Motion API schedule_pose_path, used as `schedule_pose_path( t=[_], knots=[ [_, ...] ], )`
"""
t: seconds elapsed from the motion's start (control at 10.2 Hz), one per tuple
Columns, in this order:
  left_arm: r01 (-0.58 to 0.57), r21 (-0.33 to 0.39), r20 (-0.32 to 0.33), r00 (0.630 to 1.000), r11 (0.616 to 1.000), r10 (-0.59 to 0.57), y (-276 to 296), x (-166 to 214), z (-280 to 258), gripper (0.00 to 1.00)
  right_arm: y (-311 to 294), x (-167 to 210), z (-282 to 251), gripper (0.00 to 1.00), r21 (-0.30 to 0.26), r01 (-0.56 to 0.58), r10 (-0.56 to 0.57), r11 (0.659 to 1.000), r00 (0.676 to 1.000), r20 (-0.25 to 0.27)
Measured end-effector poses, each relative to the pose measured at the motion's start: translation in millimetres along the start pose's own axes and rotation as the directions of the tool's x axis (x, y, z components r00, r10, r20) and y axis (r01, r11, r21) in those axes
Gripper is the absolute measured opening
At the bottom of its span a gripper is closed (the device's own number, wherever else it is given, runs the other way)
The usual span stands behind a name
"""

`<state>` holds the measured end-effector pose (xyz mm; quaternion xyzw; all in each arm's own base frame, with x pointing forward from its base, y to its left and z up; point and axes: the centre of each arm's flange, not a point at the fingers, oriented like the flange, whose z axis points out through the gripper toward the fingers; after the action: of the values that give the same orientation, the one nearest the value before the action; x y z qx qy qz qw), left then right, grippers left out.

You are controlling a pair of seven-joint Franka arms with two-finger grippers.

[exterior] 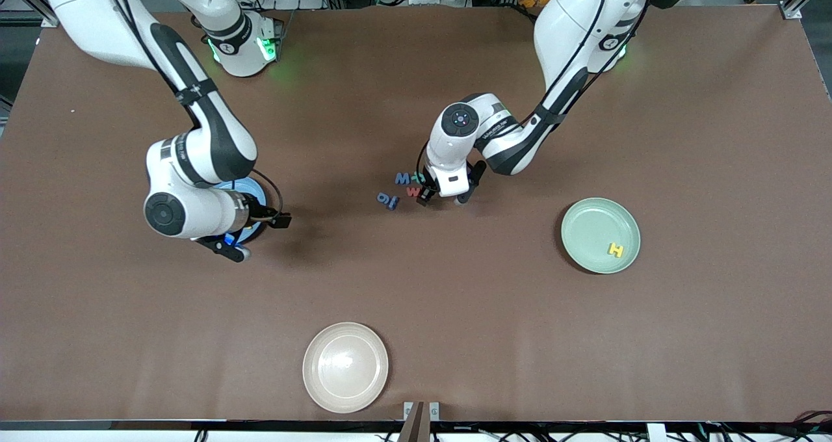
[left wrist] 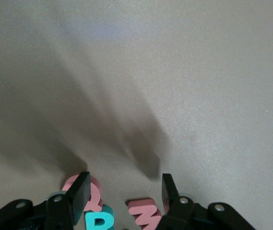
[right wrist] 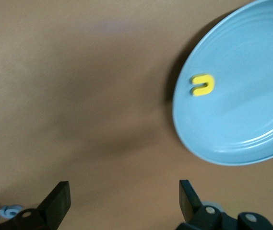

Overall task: Sort upper and lower case letters into plates
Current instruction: 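Release the u on the blue plate while the left gripper reaches the Q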

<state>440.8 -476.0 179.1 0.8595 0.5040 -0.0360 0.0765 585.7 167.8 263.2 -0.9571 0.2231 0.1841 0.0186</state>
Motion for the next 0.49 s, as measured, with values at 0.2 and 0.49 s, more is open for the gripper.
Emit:
schedule_pose_path(
  t=[0.2,0.49],
  knots=[
    [0.002,0.01,-0.009,1.0,1.0,-0.002,1.0,2.0,-1.2,0.69,-8.7,-6.8,1.9,1.0,0.008,-0.001,0.001,1.0,1.0,0.009],
    [0.001,0.028,-0.03,1.0,1.0,0.0,2.9,3.0,-10.2,0.66,-42.1,-26.9,-5.7,1.0,0.053,-0.033,0.033,0.998,0.999,-0.003]
  ],
)
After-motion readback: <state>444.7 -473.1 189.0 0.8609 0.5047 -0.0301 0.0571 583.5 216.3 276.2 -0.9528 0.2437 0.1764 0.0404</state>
